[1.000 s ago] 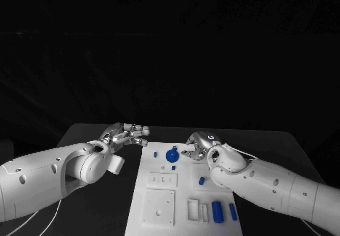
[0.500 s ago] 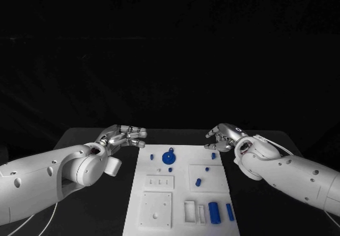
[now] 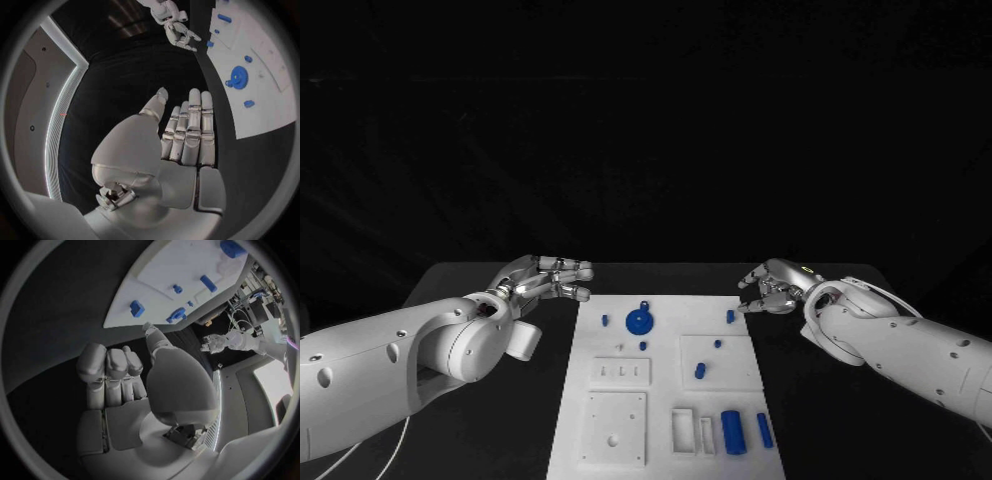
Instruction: Assemble the parts on the task board
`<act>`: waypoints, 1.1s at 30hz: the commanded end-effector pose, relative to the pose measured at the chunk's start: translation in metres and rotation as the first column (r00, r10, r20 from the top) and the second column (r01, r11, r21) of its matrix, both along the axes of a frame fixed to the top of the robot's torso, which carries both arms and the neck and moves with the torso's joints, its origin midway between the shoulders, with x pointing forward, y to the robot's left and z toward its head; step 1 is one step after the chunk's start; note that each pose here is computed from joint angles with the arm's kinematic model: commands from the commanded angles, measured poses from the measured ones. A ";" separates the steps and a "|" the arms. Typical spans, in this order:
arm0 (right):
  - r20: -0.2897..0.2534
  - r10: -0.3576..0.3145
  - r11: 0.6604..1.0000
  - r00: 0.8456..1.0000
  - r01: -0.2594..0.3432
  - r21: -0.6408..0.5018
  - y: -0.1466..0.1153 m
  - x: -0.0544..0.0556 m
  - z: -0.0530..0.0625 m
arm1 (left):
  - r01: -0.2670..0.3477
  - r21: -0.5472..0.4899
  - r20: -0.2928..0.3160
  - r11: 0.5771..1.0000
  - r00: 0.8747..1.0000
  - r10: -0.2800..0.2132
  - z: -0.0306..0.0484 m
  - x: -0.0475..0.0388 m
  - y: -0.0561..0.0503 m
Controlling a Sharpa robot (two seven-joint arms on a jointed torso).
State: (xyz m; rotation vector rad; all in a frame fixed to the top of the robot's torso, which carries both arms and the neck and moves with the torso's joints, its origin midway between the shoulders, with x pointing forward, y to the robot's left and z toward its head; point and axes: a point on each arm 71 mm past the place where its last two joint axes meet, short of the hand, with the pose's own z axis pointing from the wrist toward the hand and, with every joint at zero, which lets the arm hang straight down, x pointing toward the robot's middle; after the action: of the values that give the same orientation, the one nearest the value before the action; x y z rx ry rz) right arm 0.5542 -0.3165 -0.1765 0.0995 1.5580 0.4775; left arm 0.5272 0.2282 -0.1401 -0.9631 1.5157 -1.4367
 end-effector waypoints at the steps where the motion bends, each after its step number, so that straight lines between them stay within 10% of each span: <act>1: -0.037 0.050 0.998 0.998 -0.049 0.027 0.001 0.000 -0.009 | 0.023 -0.009 0.015 1.000 1.000 -0.023 0.0017 -0.0006 -0.002; 33: -0.069 0.026 0.999 0.997 -0.023 0.043 0.007 0.001 -0.050 | 0.030 -0.009 0.007 1.000 1.000 -0.030 0.0000 0.0003 -0.003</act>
State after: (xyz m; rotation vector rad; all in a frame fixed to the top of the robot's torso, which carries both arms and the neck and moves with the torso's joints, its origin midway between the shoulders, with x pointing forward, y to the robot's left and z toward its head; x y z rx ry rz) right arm 0.5552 -0.3108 -0.2266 0.1339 1.6362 0.5257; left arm 0.5281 0.2284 -0.1412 -0.9603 1.5210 -1.4428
